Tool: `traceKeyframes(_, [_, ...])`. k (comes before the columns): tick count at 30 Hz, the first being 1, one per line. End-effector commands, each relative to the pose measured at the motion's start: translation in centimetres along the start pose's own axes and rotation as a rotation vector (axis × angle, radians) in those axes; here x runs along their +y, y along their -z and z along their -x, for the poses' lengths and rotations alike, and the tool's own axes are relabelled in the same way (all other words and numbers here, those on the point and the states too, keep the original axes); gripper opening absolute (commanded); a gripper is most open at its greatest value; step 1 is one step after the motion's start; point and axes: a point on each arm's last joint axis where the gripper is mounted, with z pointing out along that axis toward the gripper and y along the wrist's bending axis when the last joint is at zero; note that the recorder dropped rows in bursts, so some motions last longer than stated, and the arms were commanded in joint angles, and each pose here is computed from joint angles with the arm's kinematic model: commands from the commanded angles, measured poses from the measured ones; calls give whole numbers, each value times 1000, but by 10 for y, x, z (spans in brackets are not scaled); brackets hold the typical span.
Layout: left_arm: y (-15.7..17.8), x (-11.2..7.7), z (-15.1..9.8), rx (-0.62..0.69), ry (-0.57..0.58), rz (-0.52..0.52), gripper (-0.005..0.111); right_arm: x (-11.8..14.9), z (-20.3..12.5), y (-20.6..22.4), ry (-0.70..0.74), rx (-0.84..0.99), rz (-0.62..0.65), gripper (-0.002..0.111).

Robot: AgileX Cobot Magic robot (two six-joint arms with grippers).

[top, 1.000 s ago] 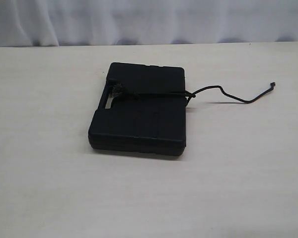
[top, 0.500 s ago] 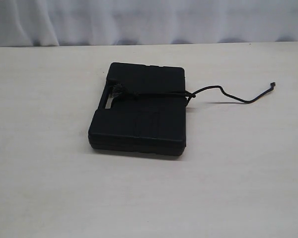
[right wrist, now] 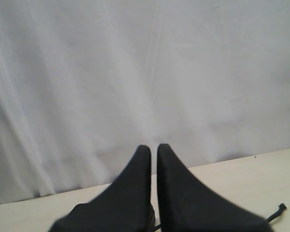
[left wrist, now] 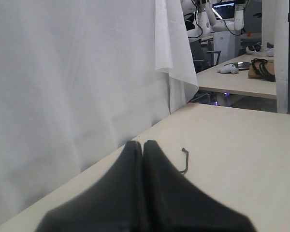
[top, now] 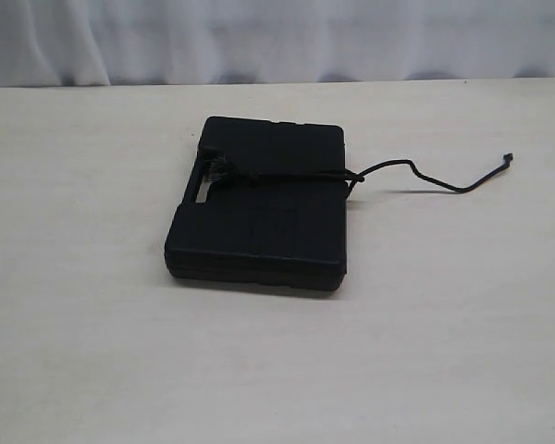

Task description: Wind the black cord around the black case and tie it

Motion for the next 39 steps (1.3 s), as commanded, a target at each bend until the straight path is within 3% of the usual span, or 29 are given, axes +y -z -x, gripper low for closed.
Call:
traceKeyframes(1, [1, -1, 0, -4, 17, -10, 0, -1, -1, 1, -5, 1, -5, 4])
traceKeyframes(7, [2, -4, -4, 33, 47, -36, 0, -1, -1, 1, -5, 1, -5, 4])
traceKeyframes(8, [6, -4, -16, 147, 48, -27, 0, -1, -1, 1, -5, 1, -5, 4])
traceKeyframes(10, [10, 2, -29, 200, 173, 78, 0, -1, -1, 1, -5, 1, -5, 4])
traceKeyframes(12, [16, 8, -37, 166, 200, 171, 0, -1, -1, 1, -5, 1, -5, 4])
traceKeyframes(18, [26, 6, -70, -6, 55, 241, 0, -1, -1, 1, -5, 1, -5, 4])
traceKeyframes(22, [33, 11, -101, -85, 46, 403, 0, -1, -1, 1, -5, 1, -5, 4])
traceKeyframes(30, [46, 21, -133, -38, 126, 654, 0, -1, -1, 1, -5, 1, -5, 4])
traceKeyframes(39, [52, 24, -139, 25, 108, 758, 0, -1, -1, 1, -5, 1, -5, 4])
